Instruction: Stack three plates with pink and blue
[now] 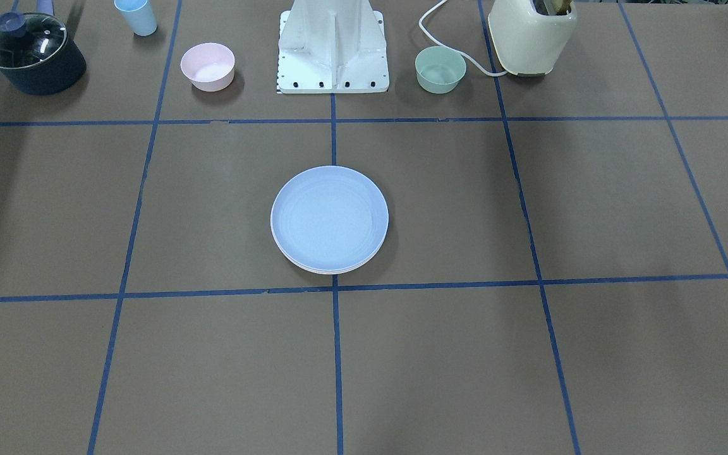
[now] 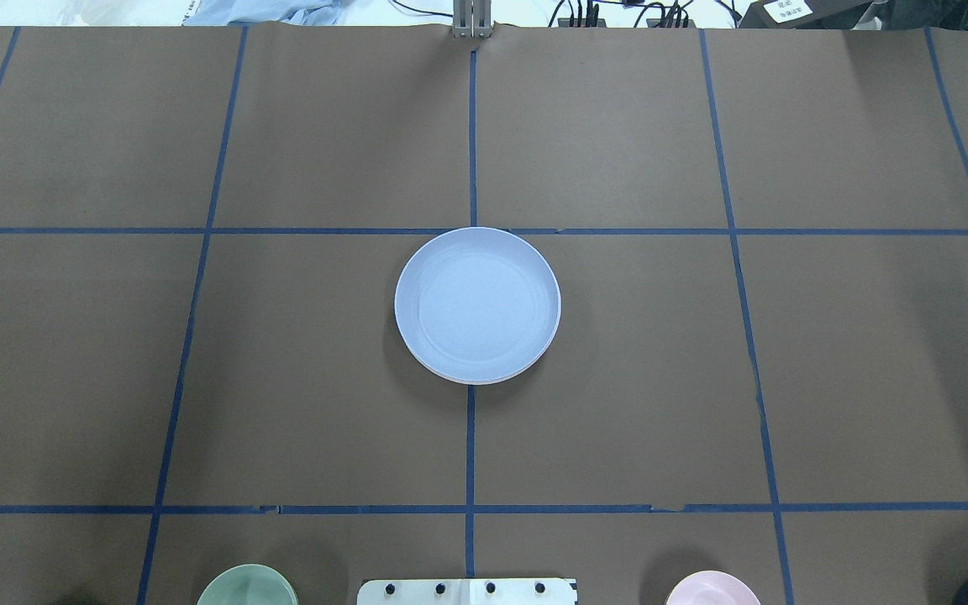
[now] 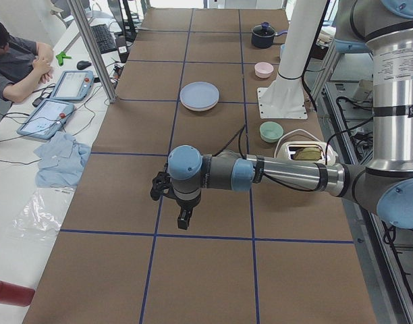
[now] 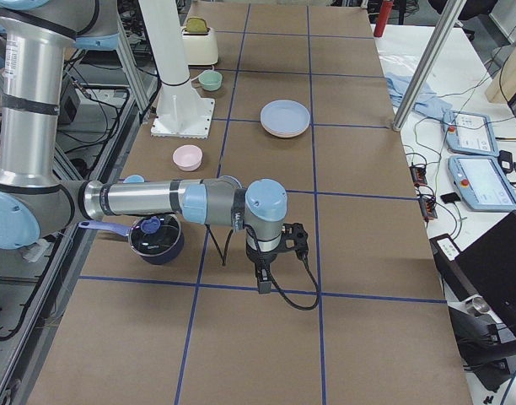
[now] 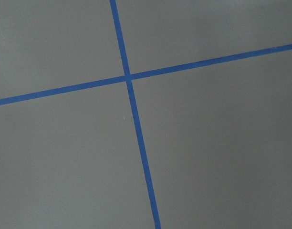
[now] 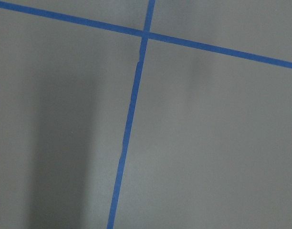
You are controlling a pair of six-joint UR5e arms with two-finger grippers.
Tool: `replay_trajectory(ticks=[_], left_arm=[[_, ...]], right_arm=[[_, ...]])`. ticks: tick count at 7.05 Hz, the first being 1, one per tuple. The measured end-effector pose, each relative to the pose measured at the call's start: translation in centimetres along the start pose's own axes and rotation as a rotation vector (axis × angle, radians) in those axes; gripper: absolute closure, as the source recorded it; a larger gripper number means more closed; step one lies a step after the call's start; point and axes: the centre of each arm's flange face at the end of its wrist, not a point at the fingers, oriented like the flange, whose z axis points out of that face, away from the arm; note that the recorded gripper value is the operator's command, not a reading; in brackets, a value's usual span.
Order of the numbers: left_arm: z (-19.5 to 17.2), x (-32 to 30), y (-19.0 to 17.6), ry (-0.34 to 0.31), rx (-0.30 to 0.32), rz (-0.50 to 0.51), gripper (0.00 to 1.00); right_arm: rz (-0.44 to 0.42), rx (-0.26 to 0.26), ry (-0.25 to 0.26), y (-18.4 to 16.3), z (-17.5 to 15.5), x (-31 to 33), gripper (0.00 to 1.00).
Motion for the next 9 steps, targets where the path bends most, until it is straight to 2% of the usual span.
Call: replay_trajectory(ticks=[9], left_arm=[[0.36, -0.39, 0.28, -0.003, -0.007, -0.009, 0.0]], right_arm=[[0.001, -0.001, -0.003, 0.03, 0.03, -0.01, 0.0]])
